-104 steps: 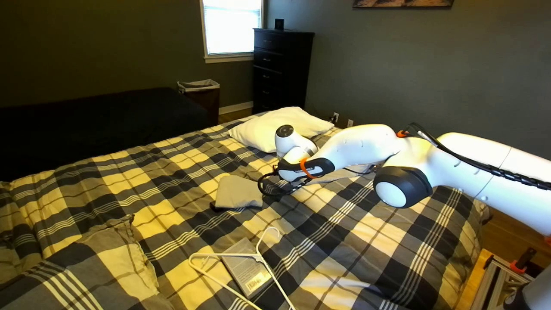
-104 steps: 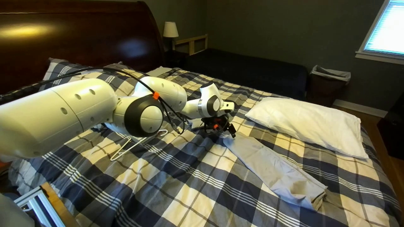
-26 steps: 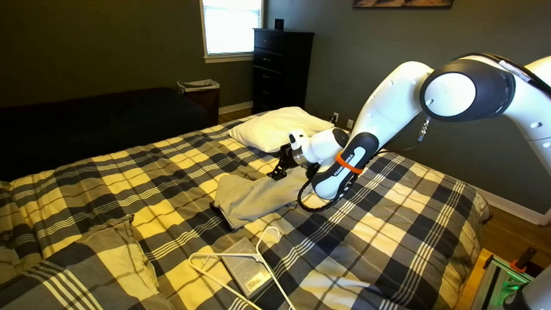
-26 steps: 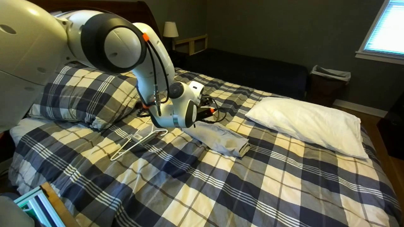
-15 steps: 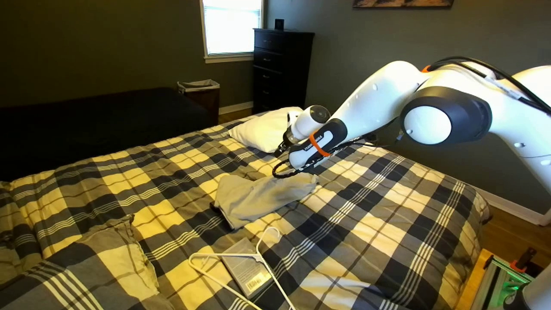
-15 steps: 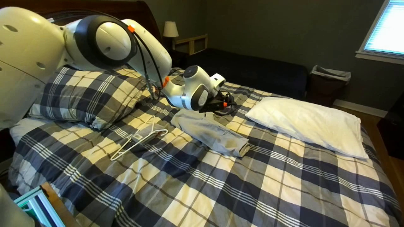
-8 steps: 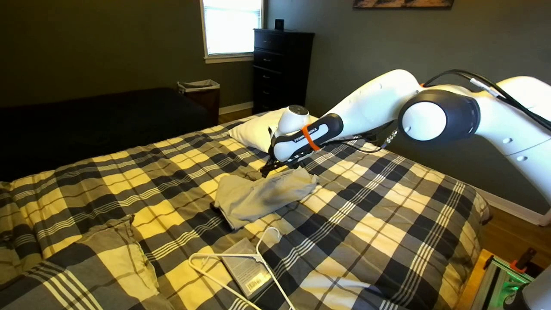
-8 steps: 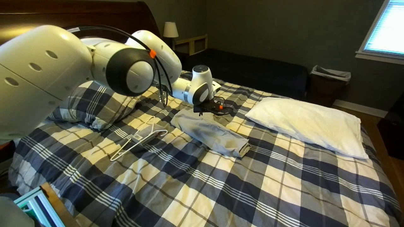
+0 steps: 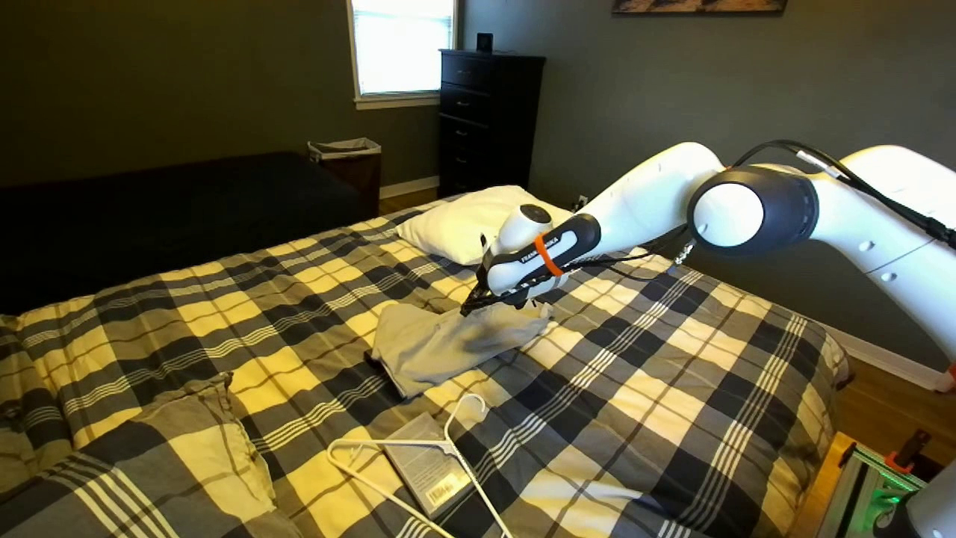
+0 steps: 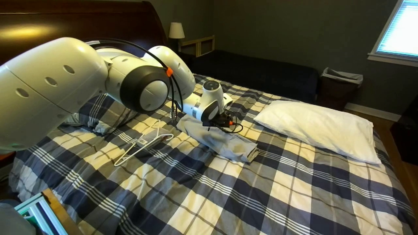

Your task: Unfold the cloth on the bed

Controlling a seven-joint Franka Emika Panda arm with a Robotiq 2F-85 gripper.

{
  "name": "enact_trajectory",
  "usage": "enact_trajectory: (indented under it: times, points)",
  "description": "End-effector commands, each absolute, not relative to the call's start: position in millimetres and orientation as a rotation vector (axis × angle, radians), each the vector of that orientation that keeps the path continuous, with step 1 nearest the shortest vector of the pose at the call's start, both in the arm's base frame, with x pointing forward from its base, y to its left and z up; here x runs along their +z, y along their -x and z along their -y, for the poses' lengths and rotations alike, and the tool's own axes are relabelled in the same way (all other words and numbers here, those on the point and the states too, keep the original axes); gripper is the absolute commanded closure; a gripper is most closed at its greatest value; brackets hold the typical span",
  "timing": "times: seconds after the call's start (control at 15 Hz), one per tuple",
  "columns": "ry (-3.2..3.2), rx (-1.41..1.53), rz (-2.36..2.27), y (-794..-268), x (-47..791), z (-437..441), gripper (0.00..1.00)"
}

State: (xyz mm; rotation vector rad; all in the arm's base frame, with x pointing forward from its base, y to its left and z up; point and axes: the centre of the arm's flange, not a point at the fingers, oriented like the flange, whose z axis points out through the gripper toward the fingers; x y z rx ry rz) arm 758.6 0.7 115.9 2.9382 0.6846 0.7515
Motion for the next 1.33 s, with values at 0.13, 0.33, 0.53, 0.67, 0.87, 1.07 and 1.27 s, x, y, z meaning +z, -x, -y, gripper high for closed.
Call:
enact_trajectory:
  times: [0.13,0.33,0.53,0.67,0.87,1.07,1.27]
  points:
    - [-2.676,0.745,-0.908,-760,120,27,0.00]
    - [-2.555,0.653,-1.063,-767,134,36,0.00]
    - [-2.422,0.640,-1.239,-785,142,34,0.00]
    - [-2.352,0.576,-1.356,-797,141,24,0.00]
    - [-2.390,0.602,-1.307,-780,150,21,0.00]
    - [-2.395,0.593,-1.349,-786,145,18,0.00]
    - [-2.390,0.524,-1.500,-789,128,3,0.00]
